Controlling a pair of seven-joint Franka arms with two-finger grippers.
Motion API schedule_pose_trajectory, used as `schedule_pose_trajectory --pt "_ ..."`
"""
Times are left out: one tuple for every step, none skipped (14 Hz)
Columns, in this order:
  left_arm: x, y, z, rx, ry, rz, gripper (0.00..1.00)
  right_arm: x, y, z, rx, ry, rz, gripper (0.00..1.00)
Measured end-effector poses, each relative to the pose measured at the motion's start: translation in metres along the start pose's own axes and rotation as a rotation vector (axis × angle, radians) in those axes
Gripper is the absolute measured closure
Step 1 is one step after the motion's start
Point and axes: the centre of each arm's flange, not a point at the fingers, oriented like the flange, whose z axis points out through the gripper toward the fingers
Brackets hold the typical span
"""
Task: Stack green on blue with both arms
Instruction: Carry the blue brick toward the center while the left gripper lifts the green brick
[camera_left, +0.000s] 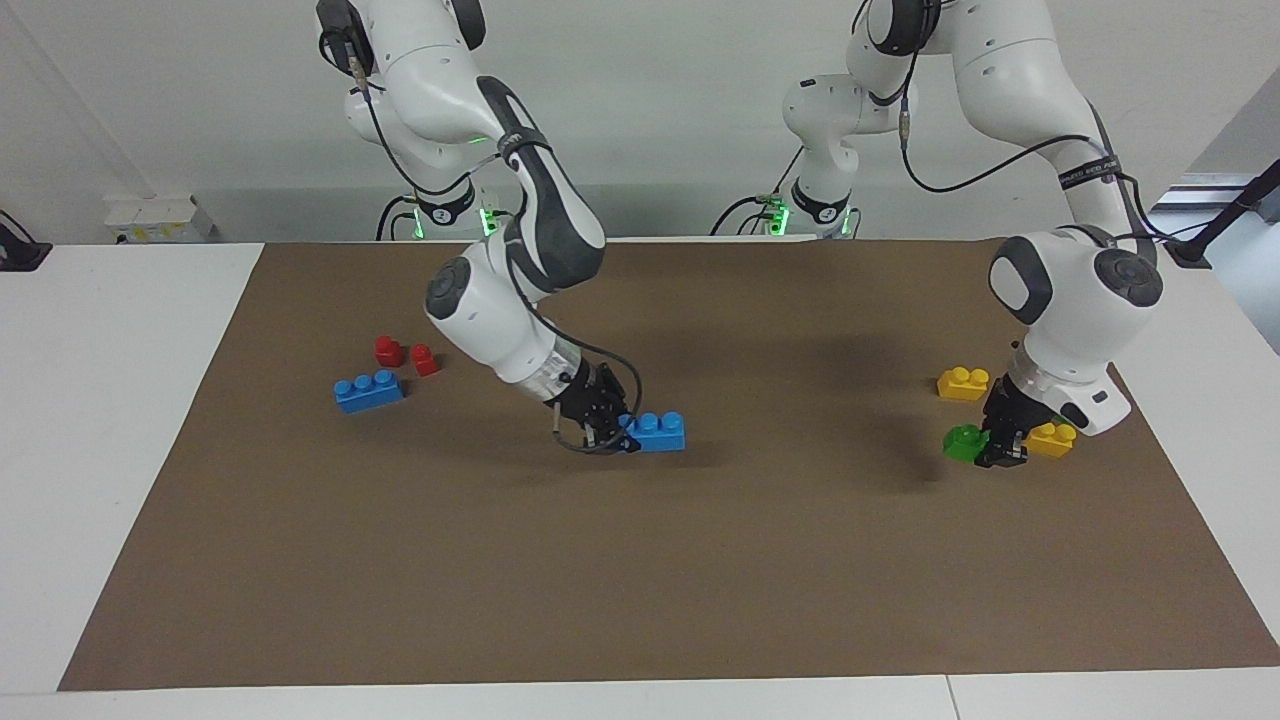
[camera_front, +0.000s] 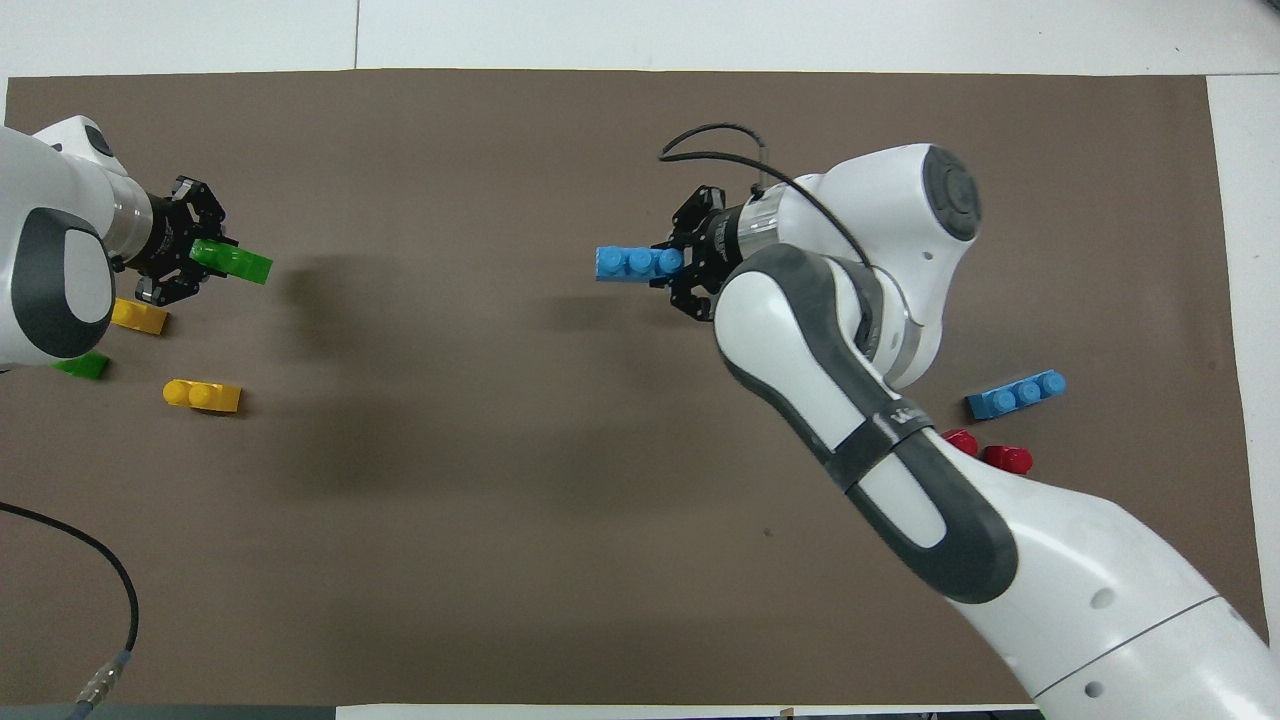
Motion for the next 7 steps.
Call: schedule_pose_trajectory --pt "-0.012 0.0 -0.017 0.005 -0.007 -0.009 0.66 -0.007 0.007 0.013 -0.02 0.005 0.022 0.66" --pt "-0.025 0.001 -0.032 0.006 -0.011 -0.026 0.66 -0.01 0.012 0.023 -0.034 0.014 0.037 0.66" --pt "-0.039 0.004 -0.045 0.002 -0.013 -0.05 0.66 -0.011 0.015 0.029 -0.047 0.032 0.043 0.66" --pt "-0.056 0.007 -0.055 0.0 -0.016 -0.073 0.66 -0.011 0.018 0.033 -0.056 0.06 0.047 0.66" --pt "-0.074 0.01 -0.063 0.003 -0.02 -0.092 0.66 -0.011 0.019 0.035 -0.059 0.082 0.055 0.66" --pt "-0.092 0.013 -0.067 0.006 -0.024 -0.11 0.66 -0.011 0.02 0.037 -0.061 0.091 0.059 0.66" --pt "-0.112 0.018 -0.07 0.008 -0.028 -0.128 0.66 -0.011 0.021 0.041 -0.065 0.094 0.058 0.66"
